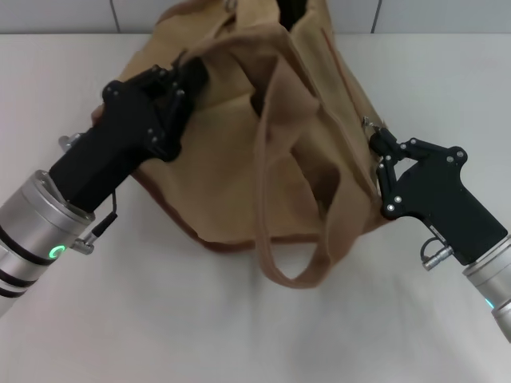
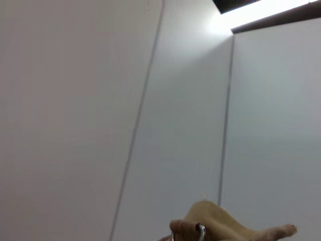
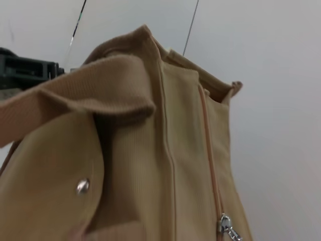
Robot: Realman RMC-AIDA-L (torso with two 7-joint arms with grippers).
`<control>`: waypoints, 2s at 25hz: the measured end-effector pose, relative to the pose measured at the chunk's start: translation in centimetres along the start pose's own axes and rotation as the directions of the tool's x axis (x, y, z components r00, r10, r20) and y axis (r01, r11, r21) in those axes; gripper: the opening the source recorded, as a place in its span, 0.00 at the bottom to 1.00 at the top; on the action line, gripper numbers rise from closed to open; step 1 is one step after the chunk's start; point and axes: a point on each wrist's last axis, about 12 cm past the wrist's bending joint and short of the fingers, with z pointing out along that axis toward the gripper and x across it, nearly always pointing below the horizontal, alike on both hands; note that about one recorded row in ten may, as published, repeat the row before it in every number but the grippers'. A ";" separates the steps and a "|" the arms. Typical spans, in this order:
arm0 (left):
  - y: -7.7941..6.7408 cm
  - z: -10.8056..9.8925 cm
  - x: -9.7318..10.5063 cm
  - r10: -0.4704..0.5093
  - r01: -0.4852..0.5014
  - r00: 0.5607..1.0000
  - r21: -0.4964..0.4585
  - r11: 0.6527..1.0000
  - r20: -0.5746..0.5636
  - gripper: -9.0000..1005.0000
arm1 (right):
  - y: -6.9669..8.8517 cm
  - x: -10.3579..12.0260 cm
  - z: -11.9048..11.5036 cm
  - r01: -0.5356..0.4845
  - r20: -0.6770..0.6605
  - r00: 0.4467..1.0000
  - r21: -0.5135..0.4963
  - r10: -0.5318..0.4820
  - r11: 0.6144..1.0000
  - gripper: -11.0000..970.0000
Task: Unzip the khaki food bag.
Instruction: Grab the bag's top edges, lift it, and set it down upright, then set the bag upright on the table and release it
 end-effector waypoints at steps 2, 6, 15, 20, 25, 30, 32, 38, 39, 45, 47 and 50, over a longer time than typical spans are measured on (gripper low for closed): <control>0.0 -0.1 0.0 -0.002 0.002 1.000 -0.015 1.000 0.008 0.12 | 0.0 0.0 0.0 0.004 -0.003 1.000 0.000 -0.004 1.000 0.02; 0.3 -1.0 -0.1 -0.011 0.020 0.998 -0.135 0.991 0.066 0.12 | 0.0 0.1 0.0 0.022 -0.007 1.000 0.000 -0.022 1.000 0.02; 0.6 -2.0 -0.3 -0.012 0.036 0.994 -0.224 0.974 0.108 0.12 | 0.0 0.2 0.0 0.023 -0.020 1.000 -0.004 -0.023 1.000 0.02; 0.7 -2.4 -0.4 -0.008 0.037 0.993 -0.250 0.968 0.115 0.12 | 0.1 0.3 0.0 0.024 -0.029 0.999 -0.008 -0.024 1.000 0.03; 0.8 -2.9 -0.4 -0.002 0.038 0.992 -0.284 0.958 0.126 0.13 | 0.1 0.4 0.1 0.025 -0.038 0.999 -0.011 -0.025 1.000 0.04; 0.9 -2.9 -0.3 -0.008 0.040 0.994 -0.288 0.957 0.112 0.13 | -0.1 0.4 0.2 0.020 -0.038 0.999 0.009 -0.020 1.000 0.06; 0.9 -2.9 -0.2 -0.009 0.040 0.994 -0.287 0.957 0.109 0.13 | -0.3 0.5 0.2 0.019 -0.041 0.999 0.022 -0.018 1.000 0.07; 0.9 -2.9 -0.1 -0.013 0.041 0.995 -0.287 0.957 0.101 0.13 | -1.3 0.9 0.7 0.029 -0.080 0.997 0.063 -0.024 0.998 0.09; 0.9 -2.9 -0.1 -0.015 0.042 0.995 -0.287 0.957 0.097 0.13 | -1.5 1.0 0.9 0.033 -0.088 0.996 0.066 -0.028 0.997 0.09; 0.8 -2.9 0.0 -0.020 0.044 0.996 -0.278 0.959 0.087 0.13 | -1.8 1.2 2.6 0.044 -0.114 0.993 0.036 -0.040 0.998 0.31; 0.7 -2.9 0.1 -0.024 0.046 0.996 -0.274 0.961 0.080 0.13 | -1.8 1.1 3.1 0.049 -0.113 0.993 0.020 -0.047 0.999 0.31; 0.6 -2.9 0.2 -0.029 0.048 0.997 -0.270 0.962 0.073 0.13 | -1.7 0.9 3.8 0.052 -0.103 0.993 0.006 -0.051 0.999 0.31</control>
